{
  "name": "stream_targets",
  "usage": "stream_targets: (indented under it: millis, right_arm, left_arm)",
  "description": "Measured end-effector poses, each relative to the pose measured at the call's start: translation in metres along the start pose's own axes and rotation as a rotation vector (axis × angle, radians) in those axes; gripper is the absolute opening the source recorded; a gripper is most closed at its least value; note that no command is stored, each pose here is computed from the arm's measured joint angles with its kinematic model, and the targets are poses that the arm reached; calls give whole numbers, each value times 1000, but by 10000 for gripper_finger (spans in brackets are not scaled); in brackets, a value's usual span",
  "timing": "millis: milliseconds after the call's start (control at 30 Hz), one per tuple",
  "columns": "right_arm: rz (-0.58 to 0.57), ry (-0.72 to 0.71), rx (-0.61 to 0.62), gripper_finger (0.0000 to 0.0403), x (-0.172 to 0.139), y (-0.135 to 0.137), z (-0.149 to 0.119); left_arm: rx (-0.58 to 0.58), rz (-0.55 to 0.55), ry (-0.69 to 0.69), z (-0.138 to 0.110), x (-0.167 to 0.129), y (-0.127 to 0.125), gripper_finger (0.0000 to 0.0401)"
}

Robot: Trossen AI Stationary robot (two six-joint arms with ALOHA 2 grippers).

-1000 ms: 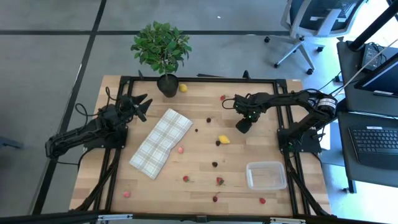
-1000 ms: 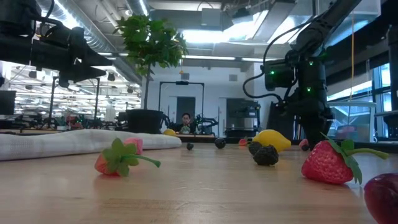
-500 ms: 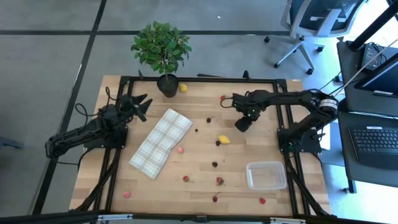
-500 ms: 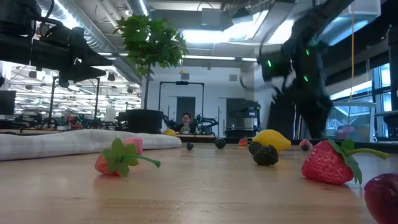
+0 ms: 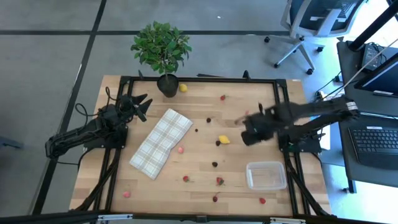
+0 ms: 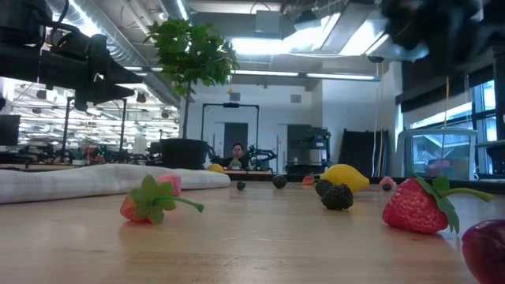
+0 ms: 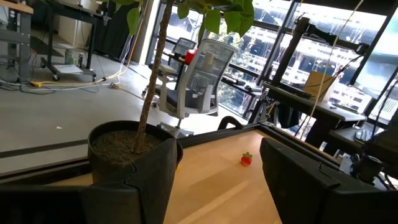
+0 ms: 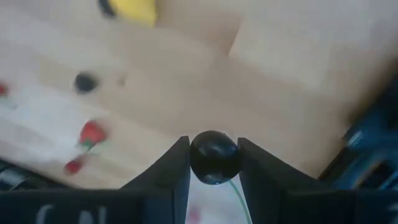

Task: Pick and placing Produce into tupperware
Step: Put the right black cherry into the transparent bin

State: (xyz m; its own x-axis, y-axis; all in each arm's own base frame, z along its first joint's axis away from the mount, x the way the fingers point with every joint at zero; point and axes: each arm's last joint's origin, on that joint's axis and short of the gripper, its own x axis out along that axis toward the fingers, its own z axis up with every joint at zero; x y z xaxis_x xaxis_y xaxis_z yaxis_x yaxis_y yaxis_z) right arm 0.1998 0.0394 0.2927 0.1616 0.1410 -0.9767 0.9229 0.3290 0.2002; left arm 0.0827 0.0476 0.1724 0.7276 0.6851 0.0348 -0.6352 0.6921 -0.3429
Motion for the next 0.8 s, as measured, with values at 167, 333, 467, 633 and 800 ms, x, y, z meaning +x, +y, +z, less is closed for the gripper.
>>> stream_targets:
  millis: [167, 333, 467, 633, 800]
  right_arm:
    - [-19, 40, 67, 119, 13, 11, -53]
    - [-32, 70, 147, 119, 35, 24, -95]
    - [-132, 41, 212, 119, 56, 24, -116]
    - [-210, 0, 250, 119, 77, 28, -126]
    - [-257, -26, 254, 119, 95, 33, -128]
  left_arm:
    - [0, 1, 0, 0, 0, 0, 225]
    - [0, 1, 0, 0, 0, 0, 225]
    - [1, 11, -4, 0, 0, 0, 225]
    - [0, 25, -10, 0, 0, 1, 225]
    - [0, 25, -10, 0, 0, 1, 225]
